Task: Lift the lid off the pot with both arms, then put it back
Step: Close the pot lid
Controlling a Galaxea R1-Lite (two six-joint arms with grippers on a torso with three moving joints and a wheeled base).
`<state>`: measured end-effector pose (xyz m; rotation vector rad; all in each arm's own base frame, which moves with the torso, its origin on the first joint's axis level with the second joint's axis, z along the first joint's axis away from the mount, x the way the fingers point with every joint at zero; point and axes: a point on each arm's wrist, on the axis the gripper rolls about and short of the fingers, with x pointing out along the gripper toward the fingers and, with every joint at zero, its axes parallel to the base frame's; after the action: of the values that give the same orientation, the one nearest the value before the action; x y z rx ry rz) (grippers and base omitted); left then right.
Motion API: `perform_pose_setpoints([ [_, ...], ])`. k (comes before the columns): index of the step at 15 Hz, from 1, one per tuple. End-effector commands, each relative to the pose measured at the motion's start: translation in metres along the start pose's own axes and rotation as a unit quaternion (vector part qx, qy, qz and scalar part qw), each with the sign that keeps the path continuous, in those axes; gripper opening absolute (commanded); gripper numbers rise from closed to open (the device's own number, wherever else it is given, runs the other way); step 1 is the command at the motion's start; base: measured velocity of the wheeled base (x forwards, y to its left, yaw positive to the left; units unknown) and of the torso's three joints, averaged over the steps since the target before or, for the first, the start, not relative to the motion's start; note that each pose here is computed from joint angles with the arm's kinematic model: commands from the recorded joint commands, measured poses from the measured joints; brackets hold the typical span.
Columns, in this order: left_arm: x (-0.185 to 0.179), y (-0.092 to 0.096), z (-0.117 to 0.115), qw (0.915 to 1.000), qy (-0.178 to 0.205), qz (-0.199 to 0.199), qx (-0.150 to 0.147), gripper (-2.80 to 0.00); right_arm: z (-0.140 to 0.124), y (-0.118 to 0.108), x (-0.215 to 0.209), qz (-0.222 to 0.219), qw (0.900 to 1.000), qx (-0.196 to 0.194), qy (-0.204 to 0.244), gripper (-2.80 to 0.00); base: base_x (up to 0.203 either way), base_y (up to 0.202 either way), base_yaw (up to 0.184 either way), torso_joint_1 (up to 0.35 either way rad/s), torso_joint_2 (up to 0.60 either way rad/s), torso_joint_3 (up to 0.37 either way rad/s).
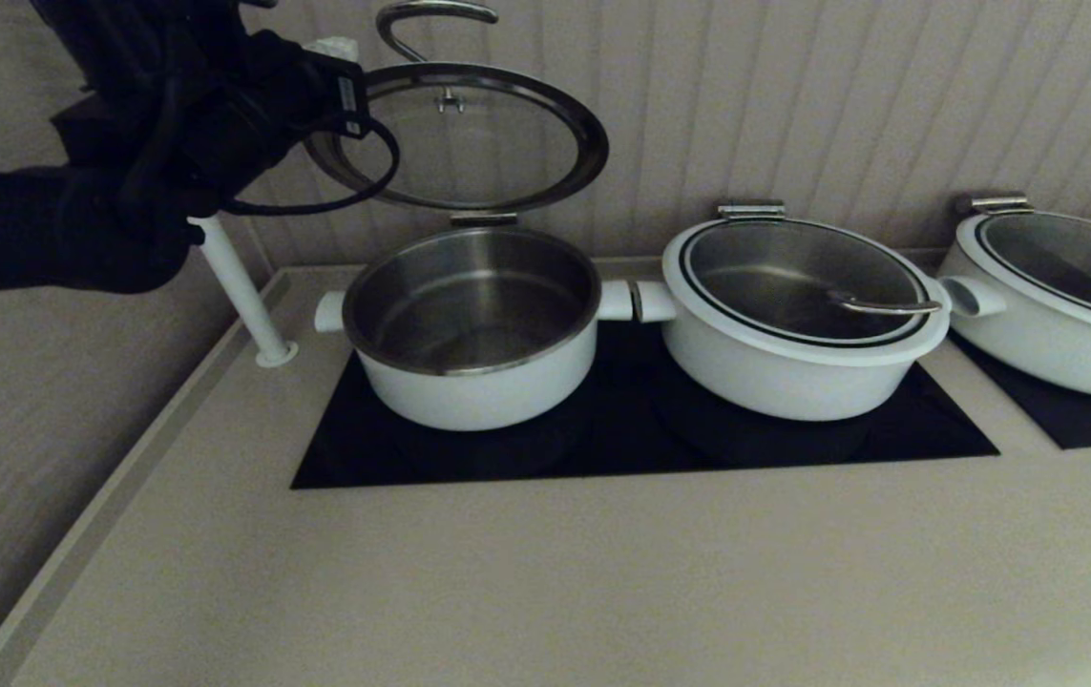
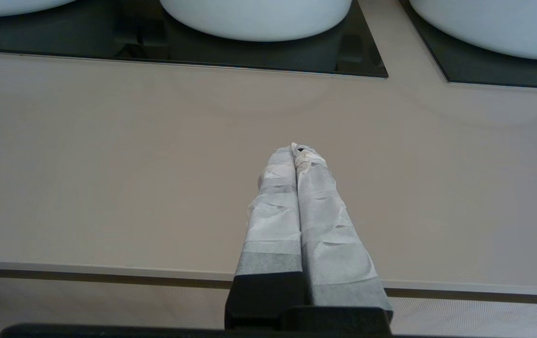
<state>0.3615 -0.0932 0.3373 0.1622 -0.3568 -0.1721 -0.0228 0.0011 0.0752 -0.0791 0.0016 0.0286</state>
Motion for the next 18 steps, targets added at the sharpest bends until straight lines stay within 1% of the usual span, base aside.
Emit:
perform_pose_setpoints([
  [1, 0.003, -0.001, -0.005, 1.0000, 0.004, 0.000, 0.001, -2.80, 0.000, 0.000, 0.000, 0.000, 1.000, 0.000, 0.001, -2.80, 0.000, 0.000, 0.000, 0.000, 0.00, 0.000],
  [4, 0.005, -0.003, -0.011, 1.0000, 0.009, -0.002, 0.000, -2.80, 0.000, 0.000, 0.000, 0.000, 1.000, 0.000, 0.001, -2.80, 0.000, 0.000, 0.000, 0.000, 0.00, 0.000],
  [9, 0.005, -0.003, -0.011, 0.9999, 0.010, -0.002, -0.001, -2.80, 0.000, 0.000, 0.000, 0.001, 1.000, 0.000, 0.000, -2.80, 0.000, 0.000, 0.000, 0.000, 0.00, 0.000],
  [18, -0.009, -0.007, -0.030, 0.9990, 0.044, -0.009, -0.003, -2.80, 0.000, 0.000, 0.000, 0.000, 1.000, 0.000, 0.000, -2.80, 0.000, 0.000, 0.000, 0.000, 0.00, 0.000],
])
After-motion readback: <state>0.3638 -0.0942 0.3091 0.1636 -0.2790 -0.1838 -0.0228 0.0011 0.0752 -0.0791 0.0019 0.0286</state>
